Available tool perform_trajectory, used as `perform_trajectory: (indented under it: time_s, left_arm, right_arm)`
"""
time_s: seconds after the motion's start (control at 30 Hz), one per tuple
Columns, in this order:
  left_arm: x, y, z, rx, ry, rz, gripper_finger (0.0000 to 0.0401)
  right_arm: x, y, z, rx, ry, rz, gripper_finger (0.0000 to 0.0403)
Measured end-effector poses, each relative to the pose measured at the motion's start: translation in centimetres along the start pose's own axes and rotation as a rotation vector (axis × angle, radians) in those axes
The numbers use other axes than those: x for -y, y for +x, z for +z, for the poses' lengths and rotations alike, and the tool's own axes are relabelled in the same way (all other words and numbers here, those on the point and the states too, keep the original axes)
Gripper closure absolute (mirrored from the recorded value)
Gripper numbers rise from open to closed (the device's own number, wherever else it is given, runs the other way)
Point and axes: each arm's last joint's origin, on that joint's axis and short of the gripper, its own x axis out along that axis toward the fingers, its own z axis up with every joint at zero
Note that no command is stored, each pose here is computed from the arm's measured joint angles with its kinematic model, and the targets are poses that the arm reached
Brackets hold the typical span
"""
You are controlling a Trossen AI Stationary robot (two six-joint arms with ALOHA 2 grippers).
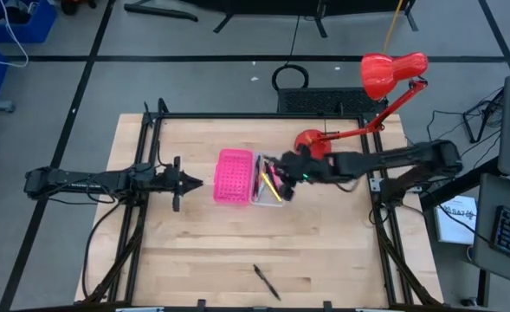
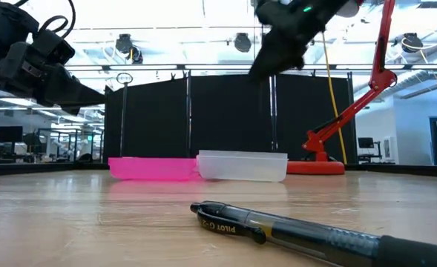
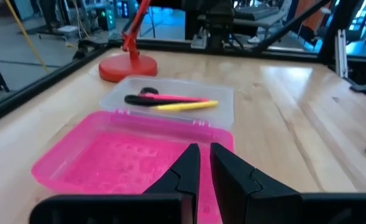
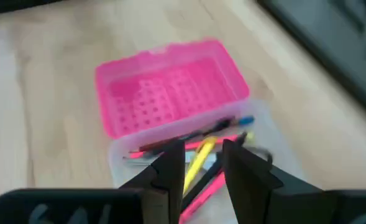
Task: Pick & place school supplies into a supply box
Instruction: Put the black ballpen into the pink supply box
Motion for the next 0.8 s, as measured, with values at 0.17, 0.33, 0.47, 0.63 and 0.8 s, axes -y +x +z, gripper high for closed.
perform_trajectory:
  time_s: [0.17,0.33,0.47,0.63,0.8]
  left_arm:
    - [0.0,0.0,0.2,0.016,0.079,0.012,0.0354]
    - [-0.2,0.0,0.8,0.080,0.051,0.092,0.0354]
    - [-0.5,0.0,0.6,0.069,0.011,0.169,0.0354]
    - [-0.5,0.0,0.2,0.035,-0.076,0.173,0.0355]
    - [-0.6,-0.1,-0.6,-0.042,-0.163,0.191,0.0354]
  right_arm:
    - [-0.4,-3.2,-1.3,0.195,-0.189,0.217,0.0308]
    - [0.7,-6.6,-3.9,0.326,-0.224,0.337,0.0337]
    - [2.4,-8.8,-6.3,0.387,-0.193,0.341,0.0385]
    - [4.0,-9.6,-9.7,0.439,-0.170,0.270,0.0397]
    - [4.9,-8.9,-12.4,0.519,-0.156,0.279,0.0402]
